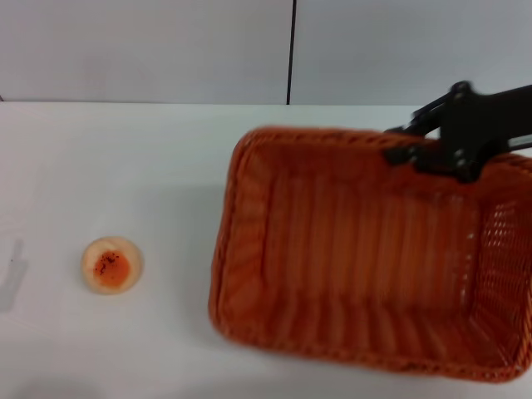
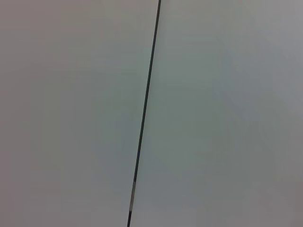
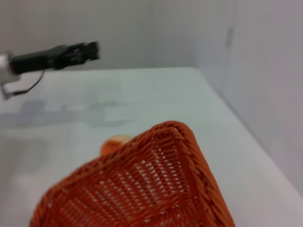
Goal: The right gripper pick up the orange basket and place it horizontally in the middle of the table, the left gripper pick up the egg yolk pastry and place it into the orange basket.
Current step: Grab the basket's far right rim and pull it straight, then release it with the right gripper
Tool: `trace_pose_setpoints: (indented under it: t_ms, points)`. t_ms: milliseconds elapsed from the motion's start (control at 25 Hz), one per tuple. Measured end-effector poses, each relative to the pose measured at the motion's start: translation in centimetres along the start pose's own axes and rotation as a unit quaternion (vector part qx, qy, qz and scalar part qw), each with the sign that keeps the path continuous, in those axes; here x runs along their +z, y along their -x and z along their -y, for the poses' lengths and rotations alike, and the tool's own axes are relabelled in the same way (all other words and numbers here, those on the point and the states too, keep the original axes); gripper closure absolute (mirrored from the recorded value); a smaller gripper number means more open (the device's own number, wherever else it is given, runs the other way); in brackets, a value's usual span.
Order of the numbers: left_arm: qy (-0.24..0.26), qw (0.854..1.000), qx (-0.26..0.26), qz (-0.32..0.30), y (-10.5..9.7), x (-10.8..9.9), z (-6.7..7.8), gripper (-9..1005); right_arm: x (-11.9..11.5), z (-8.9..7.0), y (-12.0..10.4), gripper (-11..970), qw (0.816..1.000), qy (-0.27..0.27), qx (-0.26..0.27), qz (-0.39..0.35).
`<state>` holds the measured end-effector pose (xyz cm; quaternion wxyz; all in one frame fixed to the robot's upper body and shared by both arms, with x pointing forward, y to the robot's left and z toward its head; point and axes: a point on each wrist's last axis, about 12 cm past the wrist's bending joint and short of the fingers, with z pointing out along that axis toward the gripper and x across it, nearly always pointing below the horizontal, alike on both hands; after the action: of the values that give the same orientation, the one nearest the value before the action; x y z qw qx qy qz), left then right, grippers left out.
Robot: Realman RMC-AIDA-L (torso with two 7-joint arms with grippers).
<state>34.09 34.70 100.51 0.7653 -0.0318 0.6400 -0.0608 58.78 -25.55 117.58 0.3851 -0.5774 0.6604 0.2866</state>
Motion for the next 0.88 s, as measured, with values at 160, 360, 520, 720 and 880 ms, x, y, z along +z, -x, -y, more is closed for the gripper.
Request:
trace_pose_setpoints:
  t_ms: [160,360,520,720,880]
  points:
    - [0.001,1.000,0.001,-0.004,0.0,-0.4,0.0,172,2.0,-0.3,0.3,796,0.999,0.030,-0.030,-0.010]
    - [-0.003,1.000,0.003,-0.008,-0.1,-0.6,0.1,172,3.1,-0.3,0.7,796,0.996,0.046,-0.070,-0.004]
    - [-0.004,1.000,0.004,-0.007,0.0,-0.7,0.1,172,3.6,-0.4,1.0,796,0.993,0.052,-0.107,0.000]
    - [-0.005,1.000,0.004,-0.005,0.0,-0.6,0.1,173,4.3,0.2,1.1,796,0.994,0.031,-0.101,0.010]
    - [-0.005,1.000,0.004,-0.004,0.0,-0.6,0.1,173,5.0,0.6,1.0,796,0.996,0.007,-0.091,0.019]
